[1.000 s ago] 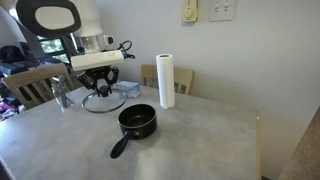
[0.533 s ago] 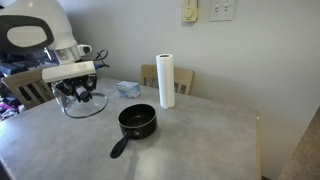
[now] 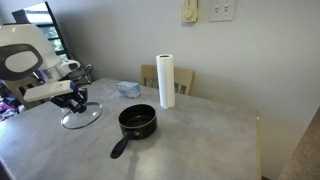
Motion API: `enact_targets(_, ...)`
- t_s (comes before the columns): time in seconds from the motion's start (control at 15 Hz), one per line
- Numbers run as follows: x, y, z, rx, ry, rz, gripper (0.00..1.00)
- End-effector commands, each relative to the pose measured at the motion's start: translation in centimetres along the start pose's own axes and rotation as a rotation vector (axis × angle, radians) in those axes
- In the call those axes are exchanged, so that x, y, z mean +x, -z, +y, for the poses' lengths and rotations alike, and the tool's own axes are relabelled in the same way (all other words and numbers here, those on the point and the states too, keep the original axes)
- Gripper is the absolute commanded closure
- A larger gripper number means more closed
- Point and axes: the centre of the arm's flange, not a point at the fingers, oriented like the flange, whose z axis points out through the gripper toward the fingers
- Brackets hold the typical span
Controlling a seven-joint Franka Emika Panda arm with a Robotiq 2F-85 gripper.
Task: Take the lid off the pot
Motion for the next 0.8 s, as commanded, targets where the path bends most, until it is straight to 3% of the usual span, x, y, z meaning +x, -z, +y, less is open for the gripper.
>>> enact_targets(0.0,0.2,-2.2,-1.6,-0.047,-0.072,-0.041,0.84)
enact_targets(0.33,-0.6,-4.3,-2.2,-0.061,-0.155,-0.105,0.84)
enact_targets(0.73,-1.2,-6.5,-2.7,-0.011,-0.229,-0.100,0.84)
